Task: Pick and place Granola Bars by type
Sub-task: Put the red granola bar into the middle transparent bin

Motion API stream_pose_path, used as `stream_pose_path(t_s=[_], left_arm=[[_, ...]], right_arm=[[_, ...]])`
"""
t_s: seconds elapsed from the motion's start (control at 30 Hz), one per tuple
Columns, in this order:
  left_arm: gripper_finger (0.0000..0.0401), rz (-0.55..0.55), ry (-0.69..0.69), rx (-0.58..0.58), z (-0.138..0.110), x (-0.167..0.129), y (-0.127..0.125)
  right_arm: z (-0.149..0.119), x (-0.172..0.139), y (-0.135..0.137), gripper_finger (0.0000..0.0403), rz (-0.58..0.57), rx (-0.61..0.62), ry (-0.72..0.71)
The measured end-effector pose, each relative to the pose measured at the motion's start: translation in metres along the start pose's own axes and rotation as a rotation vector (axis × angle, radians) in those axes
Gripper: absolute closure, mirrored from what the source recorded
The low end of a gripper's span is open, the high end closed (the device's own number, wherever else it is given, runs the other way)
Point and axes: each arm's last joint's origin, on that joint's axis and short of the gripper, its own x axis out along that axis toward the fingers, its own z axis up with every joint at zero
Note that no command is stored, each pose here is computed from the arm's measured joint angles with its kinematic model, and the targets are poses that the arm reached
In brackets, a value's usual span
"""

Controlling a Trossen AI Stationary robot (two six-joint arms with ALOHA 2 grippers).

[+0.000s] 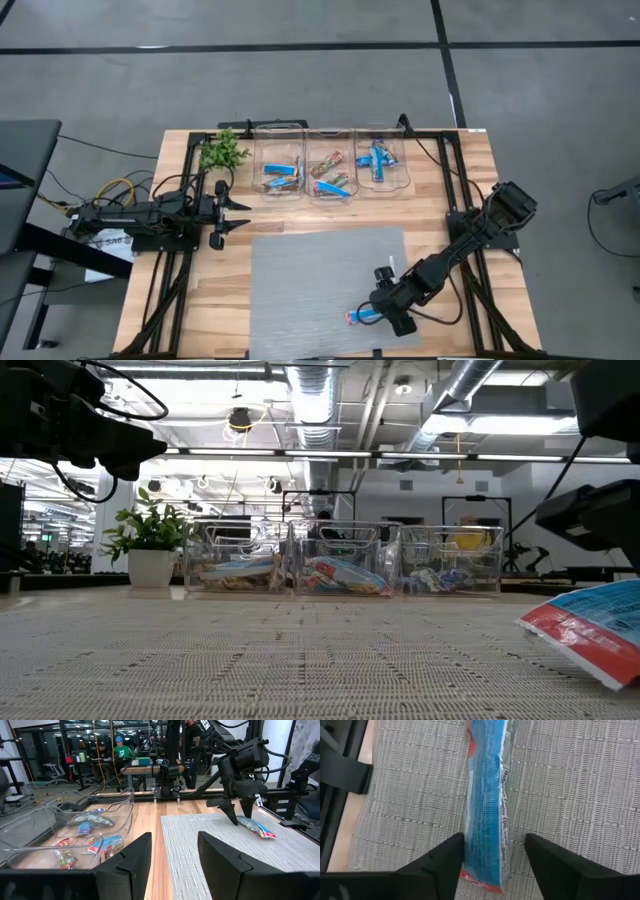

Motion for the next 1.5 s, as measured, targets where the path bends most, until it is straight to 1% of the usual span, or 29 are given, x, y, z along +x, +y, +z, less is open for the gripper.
stream_pose_path(t_s=[0.13, 0.3, 0.4, 0.5, 0.63, 0.73, 0.87, 1.0, 1.13, 1.3, 1.43, 1.5], left_arm=[[0.0247, 0.0, 0.0, 0.0, 0.0, 0.0, 0.0], [0.0247, 0.0, 0.0, 0.0, 0.0, 0.0, 0.0], [0.0247, 0.0, 0.0, 0.0, 0.0, 0.0, 0.0], [0.0247, 0.0, 0.0, 0.0, 0.0, 0.0, 0.0], [0.0247, 0.0, 0.0, 0.0, 0.0, 0.0, 0.0], [0.0247, 0.0, 0.0, 0.0, 0.0, 0.0, 0.0], [0.0247, 0.0, 0.0, 0.0, 0.0, 0.0, 0.0], [0.0247, 0.0, 0.0, 0.0, 0.0, 0.0, 0.0], [0.0247, 0.0, 0.0, 0.0, 0.0, 0.0, 0.0], [0.0247, 0.0, 0.0, 0.0, 0.0, 0.0, 0.0], [0.0247, 0.0, 0.0, 0.0, 0.0, 0.0, 0.0], [0.0247, 0.0, 0.0, 0.0, 0.0, 0.0, 0.0]], right_arm=[[0.0, 0.0, 0.0, 0.0224, -0.005, 0.0, 0.0], [0.001, -0.002, -0.004, 0.0289, -0.003, 0.014, -0.001], [0.002, -0.003, -0.004, 0.032, -0.002, 0.023, -0.003], [0.006, -0.004, -0.002, 0.0334, 0.008, 0.023, -0.014], [0.014, -0.007, -0.001, 0.0335, 0.018, 0.029, -0.044], [0.023, -0.011, -0.001, 0.0335, 0.033, 0.038, -0.096], [0.038, -0.024, -0.005, 0.0335, 0.065, 0.056, -0.214], [0.054, -0.041, -0.016, 0.0335, 0.081, 0.054, -0.363], [0.072, -0.065, -0.035, 0.0335, 0.082, 0.071, -0.534], [0.091, -0.097, -0.064, 0.0335, 0.071, 0.13, -0.76], [0.099, -0.123, -0.084, 0.0335, 0.053, 0.166, -0.907], [0.1, -0.133, -0.091, 0.0335, 0.042, 0.178, -0.951]])
